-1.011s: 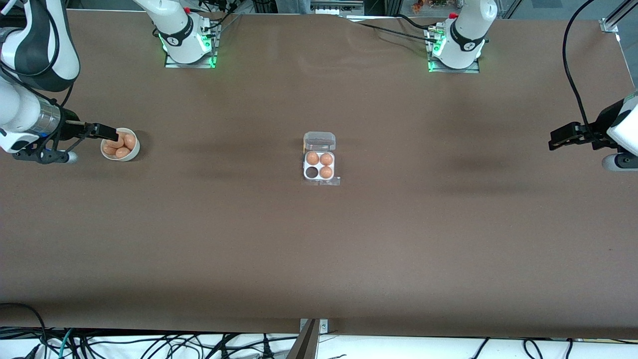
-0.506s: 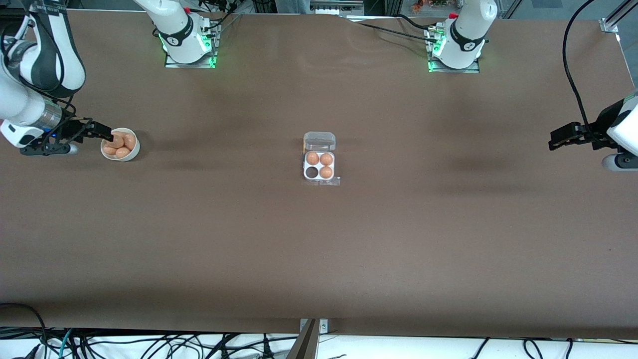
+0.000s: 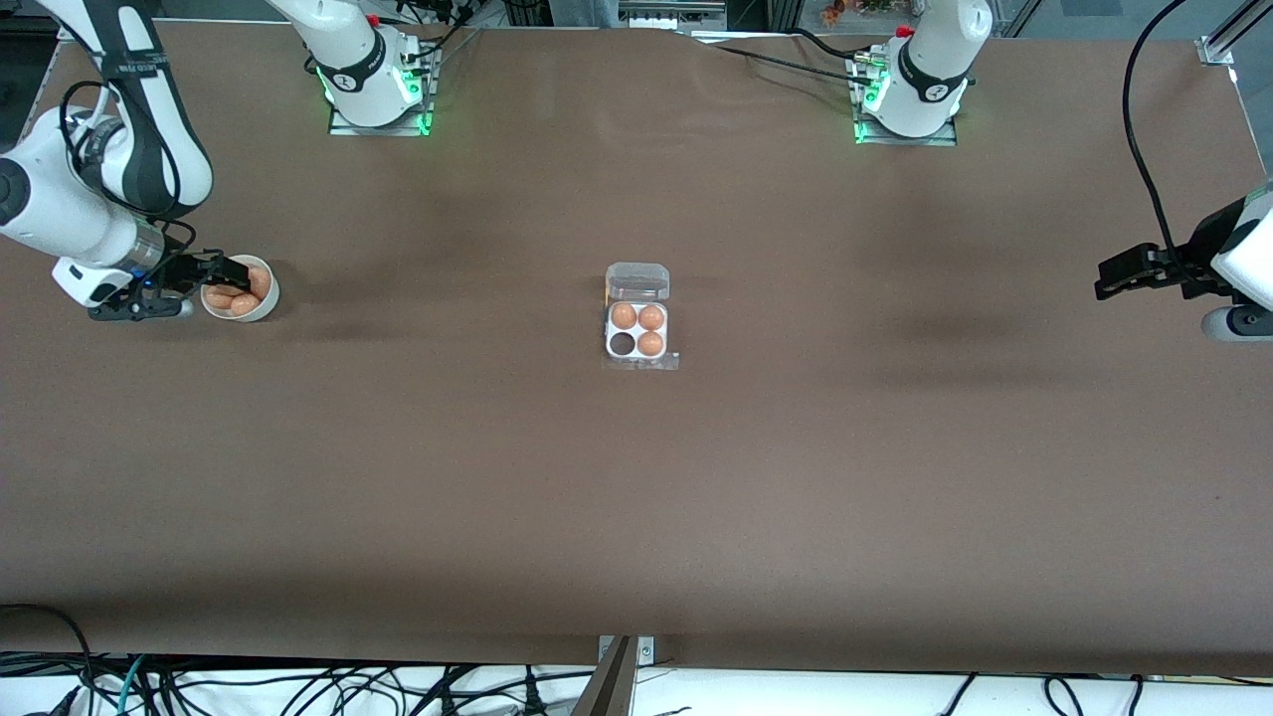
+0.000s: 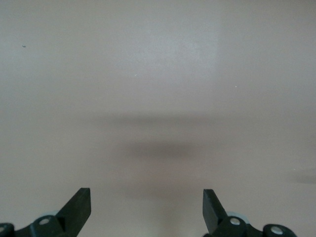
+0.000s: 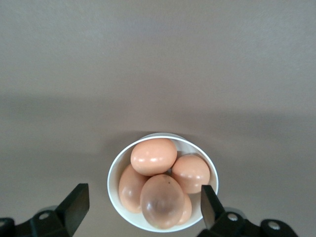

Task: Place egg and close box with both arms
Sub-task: 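Move the right gripper over the white egg bowl and lower it, then close the right gripper on one brown egg in the bowl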

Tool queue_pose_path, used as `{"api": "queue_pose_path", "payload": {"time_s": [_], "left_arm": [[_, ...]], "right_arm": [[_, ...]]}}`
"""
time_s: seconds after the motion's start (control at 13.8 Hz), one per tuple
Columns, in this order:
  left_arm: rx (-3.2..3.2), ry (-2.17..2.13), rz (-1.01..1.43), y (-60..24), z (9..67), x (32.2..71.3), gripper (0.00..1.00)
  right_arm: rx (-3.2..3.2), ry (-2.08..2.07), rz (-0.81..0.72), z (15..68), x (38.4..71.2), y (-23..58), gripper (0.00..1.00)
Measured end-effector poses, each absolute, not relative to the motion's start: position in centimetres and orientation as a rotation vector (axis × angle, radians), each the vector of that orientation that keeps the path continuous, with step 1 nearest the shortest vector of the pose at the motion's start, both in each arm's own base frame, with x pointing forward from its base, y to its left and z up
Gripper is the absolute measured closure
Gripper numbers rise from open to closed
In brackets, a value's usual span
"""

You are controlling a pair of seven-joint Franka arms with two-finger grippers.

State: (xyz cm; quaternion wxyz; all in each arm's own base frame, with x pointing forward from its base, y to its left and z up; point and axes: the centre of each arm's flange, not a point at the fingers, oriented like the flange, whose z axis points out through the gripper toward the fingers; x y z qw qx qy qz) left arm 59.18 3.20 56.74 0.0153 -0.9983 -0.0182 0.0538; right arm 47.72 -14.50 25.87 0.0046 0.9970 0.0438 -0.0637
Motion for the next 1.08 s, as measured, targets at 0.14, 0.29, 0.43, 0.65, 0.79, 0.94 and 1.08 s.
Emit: {"api": "queue_pose_path", "payload": {"time_s": [0.14, 0.29, 0.43, 0.65, 0.79, 0.94, 1.08], "left_arm": [[-3.106, -0.057, 0.167, 3.2, 56.7, 59.2, 0.00], [-3.106, -0.057, 0.168, 3.2, 56.7, 59.2, 0.00], [-3.106, -0.057, 0.169, 3.2, 56.7, 59.2, 0.00], [-3.106, -0.057, 0.171, 3.2, 56.6, 59.2, 0.00], [-3.106, -0.057, 0.172, 3.2, 56.6, 59.2, 0.00], [-3.106, -0.057, 0.172, 3.2, 56.6, 59.2, 0.00], [-3.106, -0.057, 0.172, 3.2, 56.6, 59.2, 0.00]], "right_arm": [[3.119, 0.160, -0.216, 25.0, 47.4, -15.0, 0.00], [3.116, 0.163, -0.220, 24.5, 47.2, -15.7, 0.00], [3.114, 0.162, -0.224, 24.3, 47.2, -15.8, 0.00], [3.114, 0.162, -0.231, 24.1, 47.1, -15.8, 0.03], [3.114, 0.162, -0.236, 23.9, 47.1, -15.8, 0.10], [3.114, 0.162, -0.240, 23.8, 47.0, -15.8, 0.26], [3.114, 0.162, -0.246, 23.7, 47.0, -15.8, 0.32]]}}
